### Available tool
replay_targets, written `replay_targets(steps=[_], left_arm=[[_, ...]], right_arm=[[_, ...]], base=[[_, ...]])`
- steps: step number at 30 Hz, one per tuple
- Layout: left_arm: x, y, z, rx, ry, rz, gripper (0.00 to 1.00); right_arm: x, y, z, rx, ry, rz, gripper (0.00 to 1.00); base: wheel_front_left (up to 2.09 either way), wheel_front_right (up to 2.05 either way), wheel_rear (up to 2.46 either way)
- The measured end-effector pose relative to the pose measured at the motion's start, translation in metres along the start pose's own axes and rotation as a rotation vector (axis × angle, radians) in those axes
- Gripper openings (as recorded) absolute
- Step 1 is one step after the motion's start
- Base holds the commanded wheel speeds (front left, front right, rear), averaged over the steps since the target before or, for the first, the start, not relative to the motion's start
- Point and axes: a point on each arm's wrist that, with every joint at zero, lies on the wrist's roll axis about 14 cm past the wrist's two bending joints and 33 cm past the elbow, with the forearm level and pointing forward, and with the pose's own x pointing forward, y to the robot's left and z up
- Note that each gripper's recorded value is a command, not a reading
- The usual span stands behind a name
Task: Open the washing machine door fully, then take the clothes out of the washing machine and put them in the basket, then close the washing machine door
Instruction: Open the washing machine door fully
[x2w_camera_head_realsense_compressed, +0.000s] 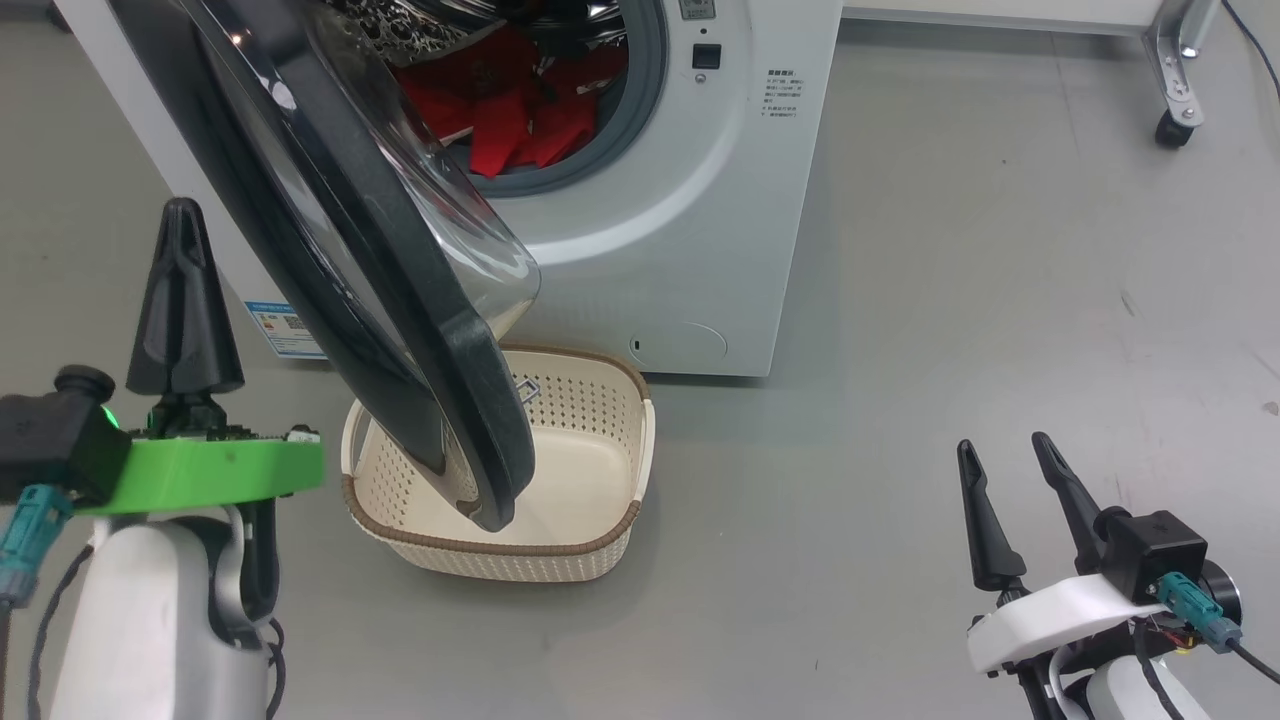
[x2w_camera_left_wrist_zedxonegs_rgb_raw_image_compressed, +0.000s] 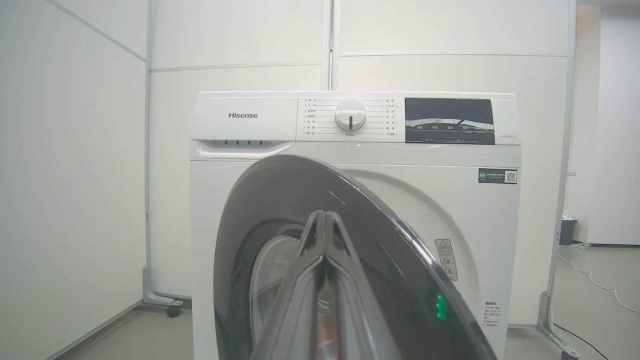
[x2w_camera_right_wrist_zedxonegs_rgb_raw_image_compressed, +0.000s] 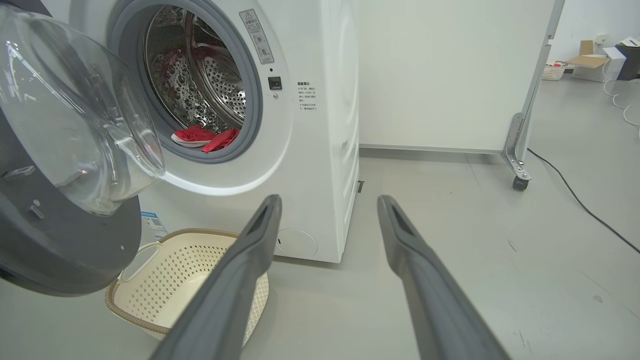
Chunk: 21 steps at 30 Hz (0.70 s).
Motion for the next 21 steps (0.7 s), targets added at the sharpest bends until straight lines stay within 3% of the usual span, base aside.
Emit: replay_targets(steps=[12,21], left_arm=[[0.033,-0.047,0.062,0.025,-0.2,-0.16,0.0],[0.03,-0.09,0.049,0.021,-0.15,-0.292,0.0]], right_arm=[[-0.001,0.0,0.0,-0.01,0.0,0.003,1.0],[-0.002,0.003,-0.003,-0.001,0.004,0.003,1.0]], base=[[0.0,0.0,0.0],[0.0,0.0,0.0]])
